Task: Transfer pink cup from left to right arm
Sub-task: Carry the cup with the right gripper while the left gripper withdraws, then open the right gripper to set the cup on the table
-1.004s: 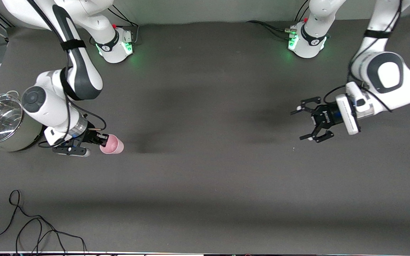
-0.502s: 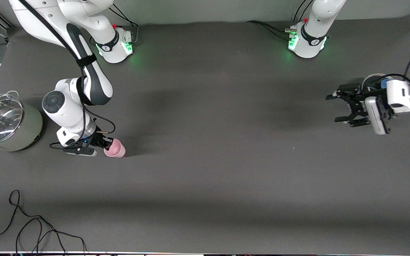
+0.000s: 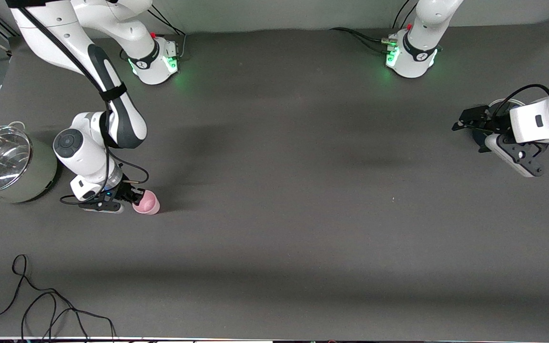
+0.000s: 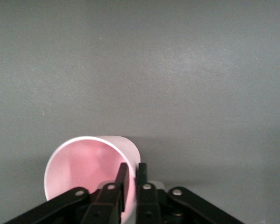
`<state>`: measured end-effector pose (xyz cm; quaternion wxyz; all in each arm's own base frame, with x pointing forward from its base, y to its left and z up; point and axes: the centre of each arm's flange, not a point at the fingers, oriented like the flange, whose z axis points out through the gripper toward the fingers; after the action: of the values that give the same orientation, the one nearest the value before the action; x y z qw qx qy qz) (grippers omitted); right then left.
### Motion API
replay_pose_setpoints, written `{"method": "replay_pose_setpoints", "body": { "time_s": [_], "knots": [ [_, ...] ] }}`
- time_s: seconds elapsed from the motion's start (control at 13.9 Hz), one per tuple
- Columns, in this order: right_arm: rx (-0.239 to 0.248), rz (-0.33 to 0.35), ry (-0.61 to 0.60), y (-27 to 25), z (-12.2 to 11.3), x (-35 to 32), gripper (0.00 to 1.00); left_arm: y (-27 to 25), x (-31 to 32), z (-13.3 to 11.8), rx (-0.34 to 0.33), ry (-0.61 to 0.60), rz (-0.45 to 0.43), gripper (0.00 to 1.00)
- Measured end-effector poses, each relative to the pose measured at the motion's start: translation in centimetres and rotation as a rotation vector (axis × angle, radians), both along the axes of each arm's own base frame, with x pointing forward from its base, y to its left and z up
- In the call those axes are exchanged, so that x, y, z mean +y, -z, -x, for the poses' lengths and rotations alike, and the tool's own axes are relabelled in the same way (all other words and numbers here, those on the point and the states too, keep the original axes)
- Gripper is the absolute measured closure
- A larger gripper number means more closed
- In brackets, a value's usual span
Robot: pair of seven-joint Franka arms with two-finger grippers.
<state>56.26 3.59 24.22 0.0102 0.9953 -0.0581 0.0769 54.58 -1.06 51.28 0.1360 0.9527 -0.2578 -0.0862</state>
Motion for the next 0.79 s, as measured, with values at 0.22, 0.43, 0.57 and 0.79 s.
{"method": "replay_pose_setpoints", "body": {
  "time_s": [0.22,0.43,0.57,0.79],
  "knots": [
    [-0.007,-0.001,-0.003,-0.2,-0.2,0.1,0.49,-2.6,-0.5,0.4,-0.016,-0.079,-0.135,0.00],
    [-0.027,-0.012,-0.008,-2.1,-0.7,0.5,0.20,-4.7,-1.1,0.9,-0.020,-0.247,-0.222,0.00],
    [0.019,-0.033,-0.015,-5.6,-1.4,1.2,0.01,-5.3,-1.4,1.1,-0.020,-0.310,-0.253,0.00],
    [0.104,-0.072,-0.031,-14.4,-2.3,2.0,0.00,-6.4,-1.5,0.8,-0.068,-0.382,-0.286,0.00]
  ]
}}
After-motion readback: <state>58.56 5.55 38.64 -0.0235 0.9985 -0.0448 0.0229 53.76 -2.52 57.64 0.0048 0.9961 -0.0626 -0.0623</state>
